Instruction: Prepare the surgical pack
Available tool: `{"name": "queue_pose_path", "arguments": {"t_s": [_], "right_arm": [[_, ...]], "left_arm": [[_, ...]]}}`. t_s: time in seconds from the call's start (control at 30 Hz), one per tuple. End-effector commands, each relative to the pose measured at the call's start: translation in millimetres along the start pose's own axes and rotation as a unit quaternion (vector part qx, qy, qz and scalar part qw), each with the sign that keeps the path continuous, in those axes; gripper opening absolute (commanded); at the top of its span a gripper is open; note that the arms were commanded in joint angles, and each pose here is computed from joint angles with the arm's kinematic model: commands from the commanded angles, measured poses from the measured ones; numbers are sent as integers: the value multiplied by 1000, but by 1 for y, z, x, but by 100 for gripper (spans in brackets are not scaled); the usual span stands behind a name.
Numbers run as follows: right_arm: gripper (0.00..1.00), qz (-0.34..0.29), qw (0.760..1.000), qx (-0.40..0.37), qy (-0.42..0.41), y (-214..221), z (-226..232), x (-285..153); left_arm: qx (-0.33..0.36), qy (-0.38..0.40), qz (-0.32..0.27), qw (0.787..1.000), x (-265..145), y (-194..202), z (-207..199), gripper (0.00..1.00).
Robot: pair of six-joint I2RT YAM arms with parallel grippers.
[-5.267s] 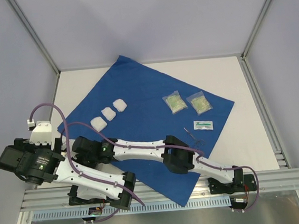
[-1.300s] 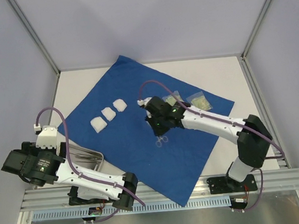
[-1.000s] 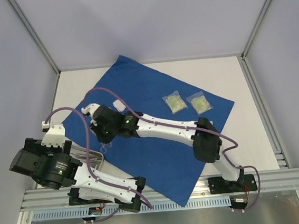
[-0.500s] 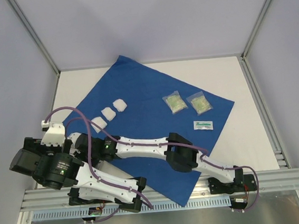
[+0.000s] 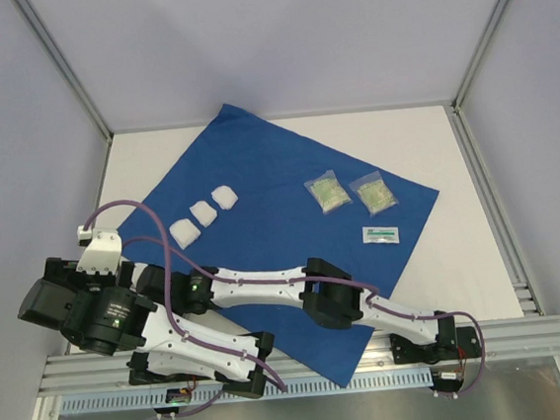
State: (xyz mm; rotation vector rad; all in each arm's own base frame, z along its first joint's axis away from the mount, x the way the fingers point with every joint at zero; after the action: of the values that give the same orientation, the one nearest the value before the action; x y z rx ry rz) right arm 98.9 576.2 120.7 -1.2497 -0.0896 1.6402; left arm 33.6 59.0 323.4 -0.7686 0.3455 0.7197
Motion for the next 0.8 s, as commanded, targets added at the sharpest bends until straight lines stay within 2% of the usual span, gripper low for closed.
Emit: {"name": "queue_pose_path", "arguments": {"t_s": [0.0, 0.23, 0.3, 0.53, 0.67, 0.77], "right_arm": [[10, -10, 1000, -13, -9, -7, 8, -3], [28, -26, 999, -15, -29, -22, 18, -21], [36, -42, 998, -15, -41, -33, 25, -33], [47, -96, 994, 10, -56, -71, 23, -79], [56, -114, 992, 22, -54, -84, 15, -104], [58, -120, 990, 45, -55, -95, 0, -125]], "left_arm": [[-86, 131, 10, 988, -11, 0, -53, 100], [-90, 135, 10, 987, -9, 1, -54, 100], [-91, 136, 10, 986, -9, 1, -53, 100], [-117, 148, 11, 982, -6, 0, -46, 100], [-147, 157, 2, 977, -4, -7, -26, 100], [-174, 162, -10, 971, -2, -14, -9, 100]]}}
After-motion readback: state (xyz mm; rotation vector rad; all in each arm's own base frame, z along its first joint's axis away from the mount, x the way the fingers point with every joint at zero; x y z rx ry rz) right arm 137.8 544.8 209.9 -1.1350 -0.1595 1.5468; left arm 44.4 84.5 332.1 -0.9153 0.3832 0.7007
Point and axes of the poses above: each gripper's point midway between its finger pads, its own x axis out along the fingers, its own z axis along the line the jaws close on, y = z × x, the point moved 9 cm from there along -x, back along the fingers, and after that the axes turned 12 degrees about x, right-handed, at the moved point
